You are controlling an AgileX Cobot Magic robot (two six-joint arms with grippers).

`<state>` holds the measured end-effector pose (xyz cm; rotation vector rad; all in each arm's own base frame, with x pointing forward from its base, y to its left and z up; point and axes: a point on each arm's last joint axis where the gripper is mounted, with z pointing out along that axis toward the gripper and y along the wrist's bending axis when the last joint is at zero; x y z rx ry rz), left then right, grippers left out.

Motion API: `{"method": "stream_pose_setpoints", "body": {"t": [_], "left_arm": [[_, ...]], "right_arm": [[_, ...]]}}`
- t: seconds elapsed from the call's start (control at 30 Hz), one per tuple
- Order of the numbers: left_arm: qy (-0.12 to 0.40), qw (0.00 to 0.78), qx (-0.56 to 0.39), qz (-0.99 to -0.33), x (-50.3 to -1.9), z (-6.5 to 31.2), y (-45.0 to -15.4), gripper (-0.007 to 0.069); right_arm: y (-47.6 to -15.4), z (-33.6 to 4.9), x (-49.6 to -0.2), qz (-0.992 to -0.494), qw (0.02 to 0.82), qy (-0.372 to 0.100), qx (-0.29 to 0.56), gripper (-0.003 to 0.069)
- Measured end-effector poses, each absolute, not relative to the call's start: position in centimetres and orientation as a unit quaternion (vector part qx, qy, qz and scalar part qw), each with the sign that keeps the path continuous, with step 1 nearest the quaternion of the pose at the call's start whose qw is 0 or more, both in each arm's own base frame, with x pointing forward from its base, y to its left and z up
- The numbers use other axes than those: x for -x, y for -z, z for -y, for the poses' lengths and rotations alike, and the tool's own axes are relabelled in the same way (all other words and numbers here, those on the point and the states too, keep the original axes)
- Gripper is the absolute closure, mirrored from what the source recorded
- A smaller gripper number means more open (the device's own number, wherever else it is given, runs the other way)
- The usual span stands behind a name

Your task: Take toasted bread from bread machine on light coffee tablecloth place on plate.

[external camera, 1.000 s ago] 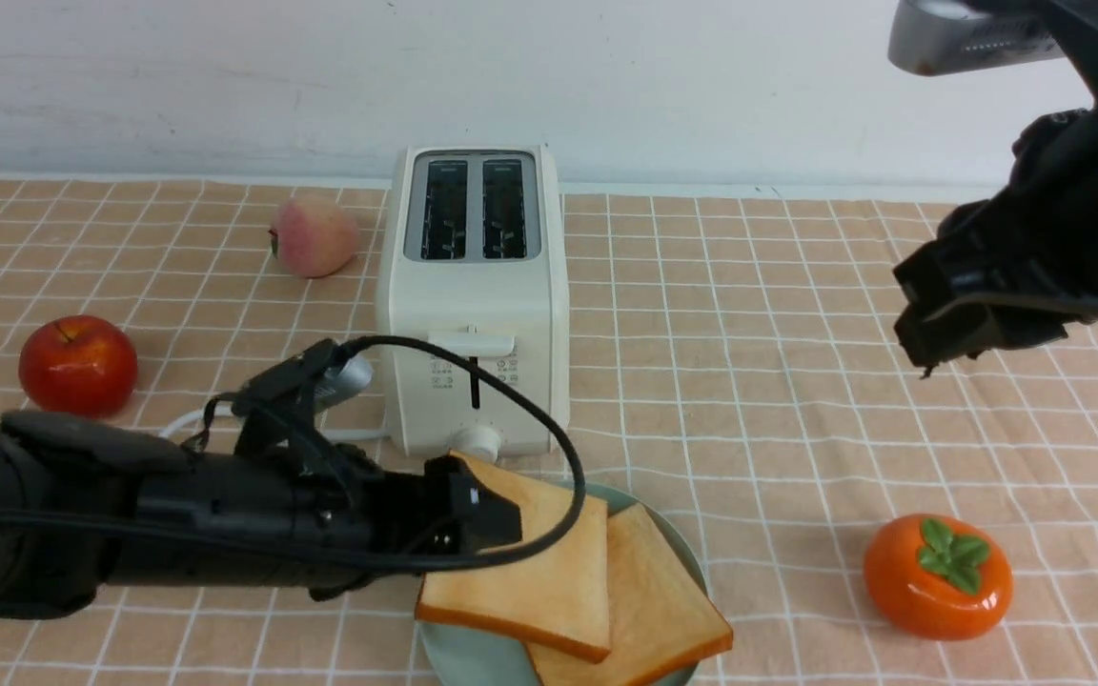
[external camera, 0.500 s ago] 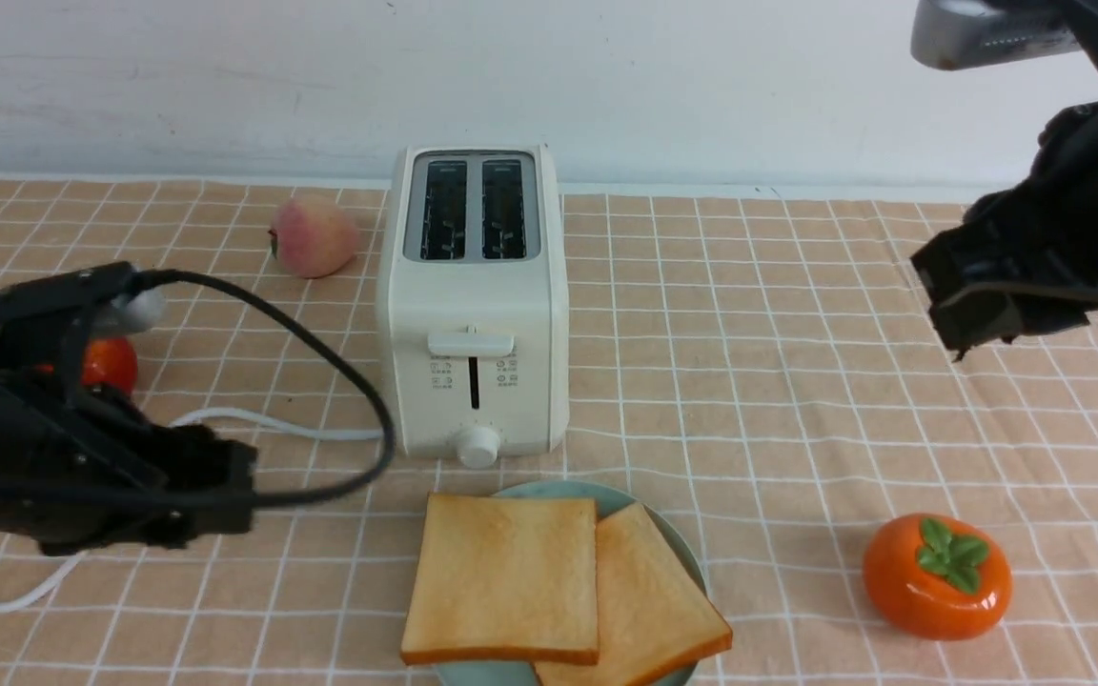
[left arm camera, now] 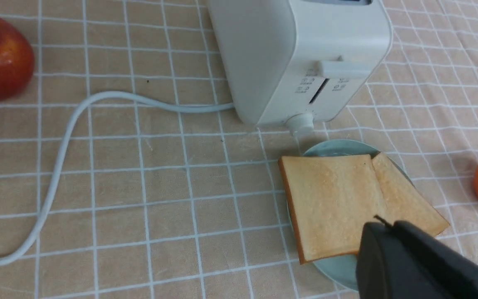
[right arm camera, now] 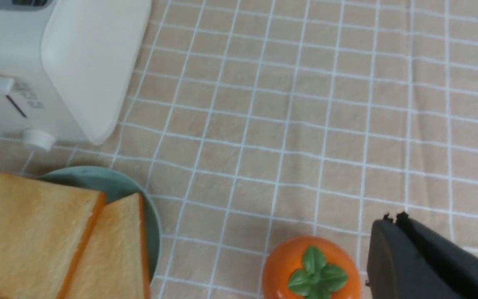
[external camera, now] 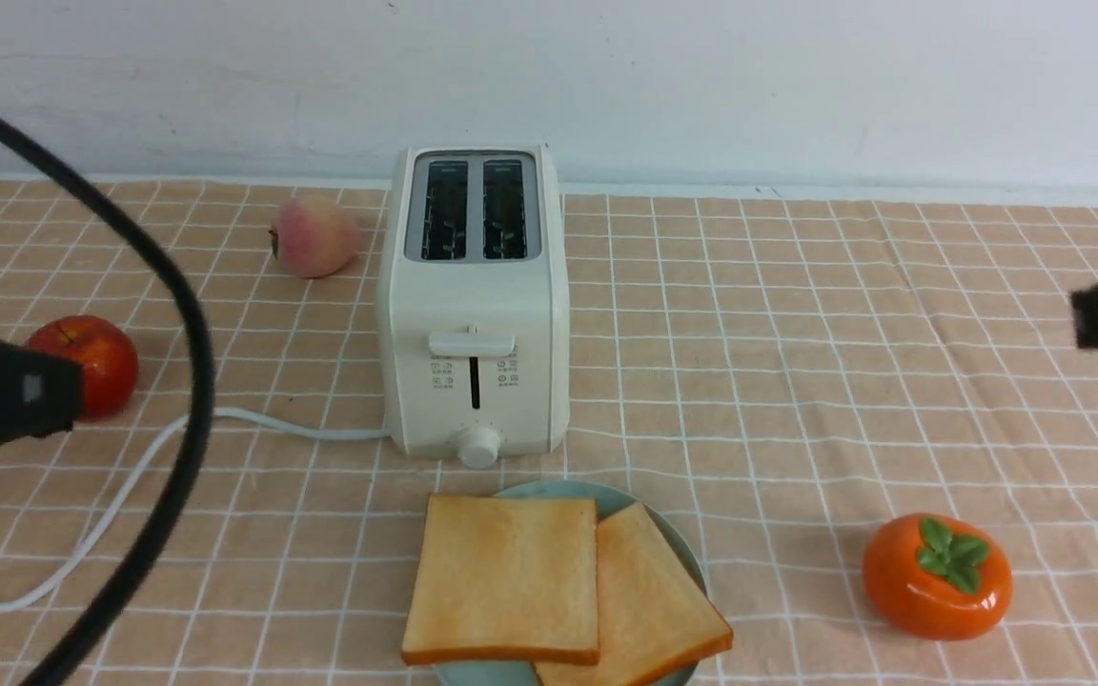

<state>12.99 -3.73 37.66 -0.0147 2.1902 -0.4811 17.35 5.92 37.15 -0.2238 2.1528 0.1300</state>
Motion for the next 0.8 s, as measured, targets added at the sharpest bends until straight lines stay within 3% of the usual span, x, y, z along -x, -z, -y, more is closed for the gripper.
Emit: {"method": "stream_pose_setpoints", "body": {"t": [0.03, 0.17, 0.23, 0.27, 0.37, 0.57, 0.8], "left_arm": [[0.193, 0.436, 0.007, -0.879, -12.8, 3.7, -37.6, 0.0639], [0.174, 0.443, 0.016, -0.880, -9.9, 3.0, -35.2, 0.0639], [0.173, 0.446, 0.018, -0.878, -9.4, 2.9, -34.4, 0.0639], [0.172, 0.442, 0.023, -0.880, -9.0, 2.8, -32.8, 0.0639], [0.178, 0.452, 0.038, -0.873, -8.6, 2.7, -31.3, 0.0639], [0.196, 0.472, 0.064, -0.857, -8.8, 2.6, -31.2, 0.0639], [0.199, 0.474, 0.069, -0.855, -8.8, 2.6, -31.2, 0.0639]], "right_arm": [[-37.5, -5.8, -17.1, -0.872, 0.478, -0.055, 0.090, 0.0678], [-31.9, -3.8, -11.8, -0.831, 0.542, -0.088, 0.087, 0.0678], [-29.9, -3.5, -11.0, -0.829, 0.545, -0.090, 0.089, 0.0678], [-27.1, -3.1, -9.8, -0.815, 0.563, -0.093, 0.102, 0.0678], [-24.3, -3.1, -8.7, -0.779, 0.605, -0.100, 0.134, 0.0678], [-23.0, -3.4, -8.0, -0.732, 0.651, -0.118, 0.165, 0.0676], [-23.1, -3.4, -7.9, -0.726, 0.657, -0.123, 0.165, 0.0673]]}}
